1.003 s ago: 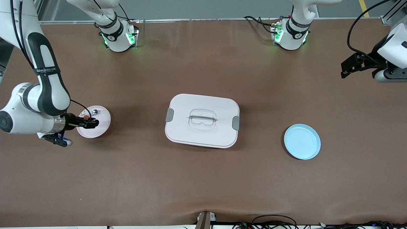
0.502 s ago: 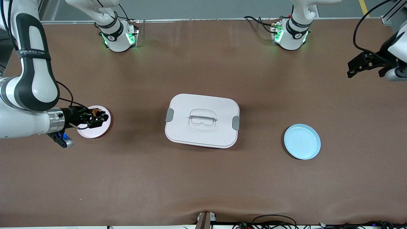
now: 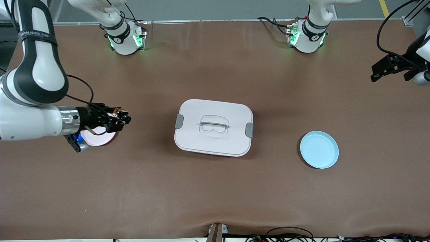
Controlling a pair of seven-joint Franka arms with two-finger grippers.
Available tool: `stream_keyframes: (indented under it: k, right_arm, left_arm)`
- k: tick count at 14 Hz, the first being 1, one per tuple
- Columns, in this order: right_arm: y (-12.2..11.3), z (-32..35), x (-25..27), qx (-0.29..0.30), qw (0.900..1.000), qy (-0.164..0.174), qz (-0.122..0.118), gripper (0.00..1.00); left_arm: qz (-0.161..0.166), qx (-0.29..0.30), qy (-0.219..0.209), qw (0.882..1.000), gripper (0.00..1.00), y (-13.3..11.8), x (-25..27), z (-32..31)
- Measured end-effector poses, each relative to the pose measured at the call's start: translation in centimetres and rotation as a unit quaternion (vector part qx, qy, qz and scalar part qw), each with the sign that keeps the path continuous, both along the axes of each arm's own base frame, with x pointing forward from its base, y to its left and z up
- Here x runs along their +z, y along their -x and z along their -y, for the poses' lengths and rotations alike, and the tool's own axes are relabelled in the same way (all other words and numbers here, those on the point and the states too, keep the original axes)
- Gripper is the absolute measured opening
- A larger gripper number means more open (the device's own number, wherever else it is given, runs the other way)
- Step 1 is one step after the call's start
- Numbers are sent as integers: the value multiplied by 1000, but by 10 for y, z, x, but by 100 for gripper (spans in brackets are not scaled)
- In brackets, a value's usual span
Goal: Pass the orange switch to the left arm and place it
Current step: 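Lift the switch over the box with the right gripper while the left gripper approaches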
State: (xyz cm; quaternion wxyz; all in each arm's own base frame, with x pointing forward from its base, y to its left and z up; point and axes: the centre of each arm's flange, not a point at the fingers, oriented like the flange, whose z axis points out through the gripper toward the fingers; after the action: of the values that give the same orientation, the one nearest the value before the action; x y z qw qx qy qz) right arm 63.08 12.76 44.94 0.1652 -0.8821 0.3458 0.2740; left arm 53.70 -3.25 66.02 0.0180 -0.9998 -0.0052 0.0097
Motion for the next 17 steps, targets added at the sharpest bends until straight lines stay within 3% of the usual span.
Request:
stream_keyframes:
  k: [3,6,9,12,17]
  right_arm:
    - [2,-45,16,-33,999,11,-8,72]
    - [3,-82,24,-63,998,21,0,72]
    - [2,-114,25,-101,995,15,1,72]
    - [0,-155,29,-160,987,23,1,72]
    - [9,-227,29,-239,971,23,3,72]
  left_arm:
    - [0,-6,11,1000,100,0,0,7]
    - [6,-18,101,995,100,-1,3,33]
    - [28,-28,157,987,100,-4,7,83]
    - [22,-18,228,973,100,-7,-2,153]
    - [0,-9,343,939,100,-31,-41,218]
